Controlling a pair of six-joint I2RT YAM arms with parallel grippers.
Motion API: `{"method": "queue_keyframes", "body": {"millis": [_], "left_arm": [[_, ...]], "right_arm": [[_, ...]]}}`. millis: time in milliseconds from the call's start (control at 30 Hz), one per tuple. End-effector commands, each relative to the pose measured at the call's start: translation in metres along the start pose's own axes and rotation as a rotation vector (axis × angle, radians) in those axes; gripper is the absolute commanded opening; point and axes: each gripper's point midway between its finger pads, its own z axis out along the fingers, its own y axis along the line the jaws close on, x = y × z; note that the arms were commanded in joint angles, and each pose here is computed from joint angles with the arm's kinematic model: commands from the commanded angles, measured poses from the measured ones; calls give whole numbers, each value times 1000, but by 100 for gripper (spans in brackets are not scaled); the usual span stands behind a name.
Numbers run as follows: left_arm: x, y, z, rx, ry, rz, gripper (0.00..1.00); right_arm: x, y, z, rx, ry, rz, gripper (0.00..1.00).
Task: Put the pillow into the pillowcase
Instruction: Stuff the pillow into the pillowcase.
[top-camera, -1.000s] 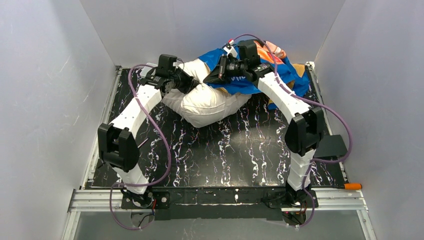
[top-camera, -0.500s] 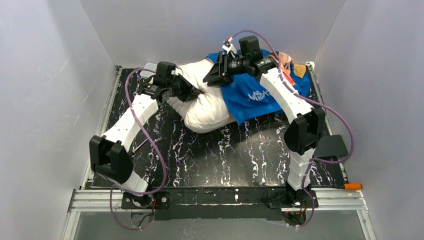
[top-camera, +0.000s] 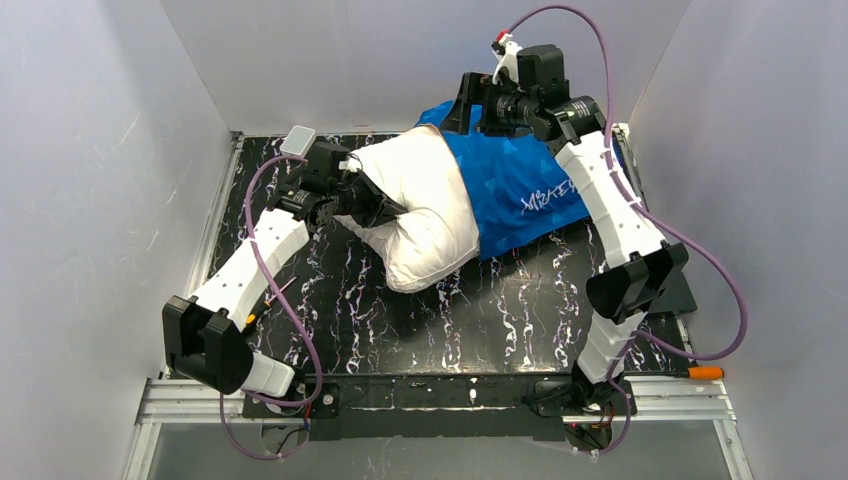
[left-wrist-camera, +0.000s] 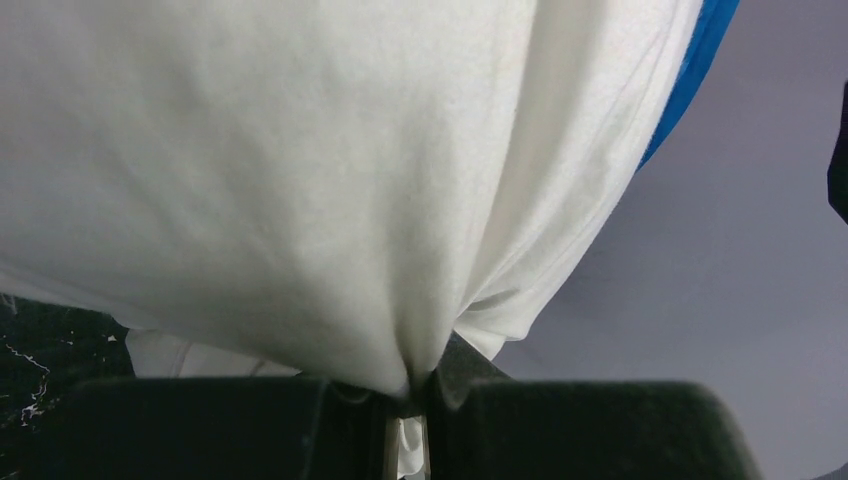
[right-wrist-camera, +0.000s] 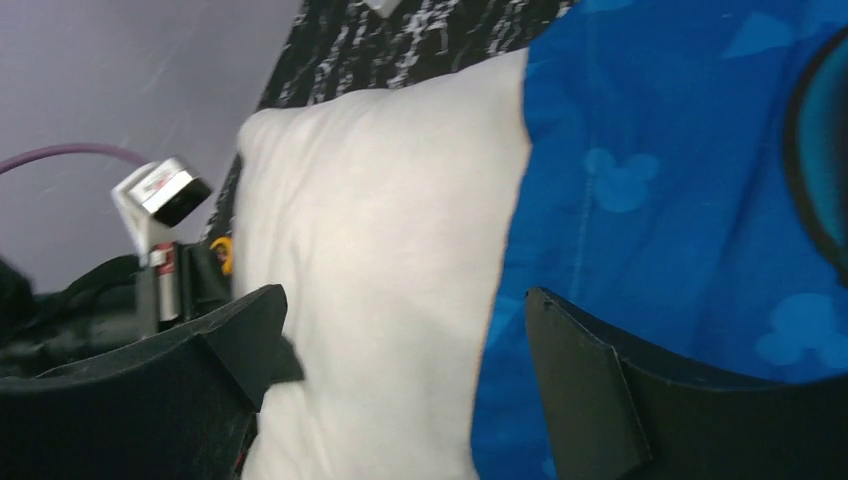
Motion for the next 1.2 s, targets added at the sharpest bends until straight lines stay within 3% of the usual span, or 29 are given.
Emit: {"method": "queue_keyframes", "body": {"millis": [0, 333, 400, 467, 500, 567, 633, 933, 1167], "left_arm": [[5, -19, -10, 74, 26, 42, 0], [9, -17, -12, 73, 41, 44, 0], [10, -18, -13, 75, 44, 46, 0], [11, -17, -13, 74, 44, 47, 0], [10, -18, -14, 76, 42, 50, 0], [9, -17, -14, 74, 40, 51, 0], [8, -18, -12, 75, 41, 50, 0], [-3, -36, -3, 107, 34, 62, 0], [-31, -97, 10, 214, 17, 90, 0]], "right_arm": [[-18, -51, 15, 215, -72, -116, 98], [-6, -92, 79, 261, 13, -96, 97], [-3, -94, 80, 259, 27, -89, 80], [-5, -86, 78, 229, 20, -86, 39], [-7, -81, 75, 215, 12, -82, 24], [-12, -69, 69, 176, -4, -78, 10], [-16, -55, 62, 122, -10, -77, 1], [-5, 63, 37, -361, 29, 26, 1], [29, 142, 32, -632, 152, 146, 1]]}}
